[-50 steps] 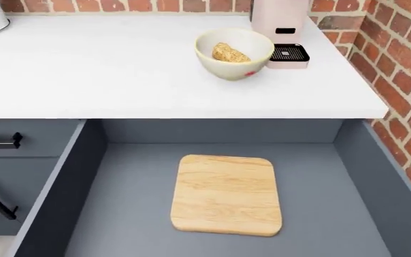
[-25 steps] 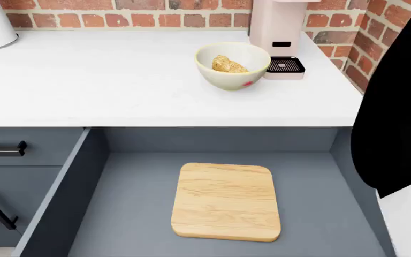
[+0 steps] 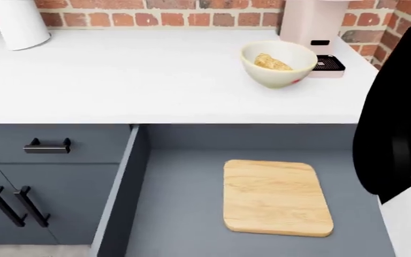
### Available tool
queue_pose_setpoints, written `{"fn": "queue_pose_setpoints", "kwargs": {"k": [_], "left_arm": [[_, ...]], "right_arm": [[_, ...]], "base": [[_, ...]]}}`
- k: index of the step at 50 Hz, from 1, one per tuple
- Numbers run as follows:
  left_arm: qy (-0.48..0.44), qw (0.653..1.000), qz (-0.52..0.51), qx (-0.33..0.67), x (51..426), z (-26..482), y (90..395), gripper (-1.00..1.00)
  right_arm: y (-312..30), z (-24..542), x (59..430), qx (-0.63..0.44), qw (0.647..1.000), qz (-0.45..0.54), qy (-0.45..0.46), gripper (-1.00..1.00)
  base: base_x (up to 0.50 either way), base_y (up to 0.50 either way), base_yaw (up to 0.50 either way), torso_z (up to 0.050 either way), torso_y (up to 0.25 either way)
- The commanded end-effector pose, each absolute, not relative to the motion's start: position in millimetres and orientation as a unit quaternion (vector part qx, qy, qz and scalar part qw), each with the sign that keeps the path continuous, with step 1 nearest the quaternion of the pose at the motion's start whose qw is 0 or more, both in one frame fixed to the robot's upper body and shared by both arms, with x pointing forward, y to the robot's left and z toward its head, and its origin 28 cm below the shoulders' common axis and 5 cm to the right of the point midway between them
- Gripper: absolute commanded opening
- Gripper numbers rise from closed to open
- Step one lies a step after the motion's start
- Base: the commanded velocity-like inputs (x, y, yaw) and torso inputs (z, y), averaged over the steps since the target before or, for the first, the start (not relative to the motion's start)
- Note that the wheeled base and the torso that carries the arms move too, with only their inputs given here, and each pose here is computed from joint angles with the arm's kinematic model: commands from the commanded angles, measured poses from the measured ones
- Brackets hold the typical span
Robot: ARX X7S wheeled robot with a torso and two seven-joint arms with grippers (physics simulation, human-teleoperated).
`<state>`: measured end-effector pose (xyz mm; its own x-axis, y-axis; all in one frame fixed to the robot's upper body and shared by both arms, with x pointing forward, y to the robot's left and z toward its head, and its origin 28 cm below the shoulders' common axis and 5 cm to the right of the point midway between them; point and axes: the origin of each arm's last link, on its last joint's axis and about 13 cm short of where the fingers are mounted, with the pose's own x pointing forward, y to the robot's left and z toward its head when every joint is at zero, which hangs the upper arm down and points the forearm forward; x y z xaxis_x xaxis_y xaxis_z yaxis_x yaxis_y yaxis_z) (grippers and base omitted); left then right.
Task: Place the bar in the bowl and close the drawer.
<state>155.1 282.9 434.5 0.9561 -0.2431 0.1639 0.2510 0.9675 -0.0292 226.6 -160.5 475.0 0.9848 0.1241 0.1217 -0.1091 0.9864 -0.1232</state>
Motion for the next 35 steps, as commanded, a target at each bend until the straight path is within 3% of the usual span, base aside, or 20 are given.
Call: {"fn": "queue_pose_setpoints", "kwargs": {"k": [1, 10, 35], "left_arm": [[-0.08, 0.988, -0.128, -0.026, 153, 433, 283, 1.0], [-0.077, 0.988, -0.129, -0.028, 154, 431, 284, 1.0], [-0.064, 0.989, -0.127, -0.035, 159, 420, 287, 1.0]], "right_arm": [[-161, 472, 230, -0.069, 0.995, 0.057, -0.053, 1.0], [-162, 469, 231, -0.071, 0.995, 0.057, -0.05, 1.0], [-162, 453, 246, -0.071, 0.995, 0.073, -0.011, 1.0]], "base": [[-0.18, 0.5, 0.0, 0.0, 0.0], [-0.21, 0.5, 0.0, 0.0, 0.0], [0.0, 0.5, 0.0, 0.0, 0.0]]}}
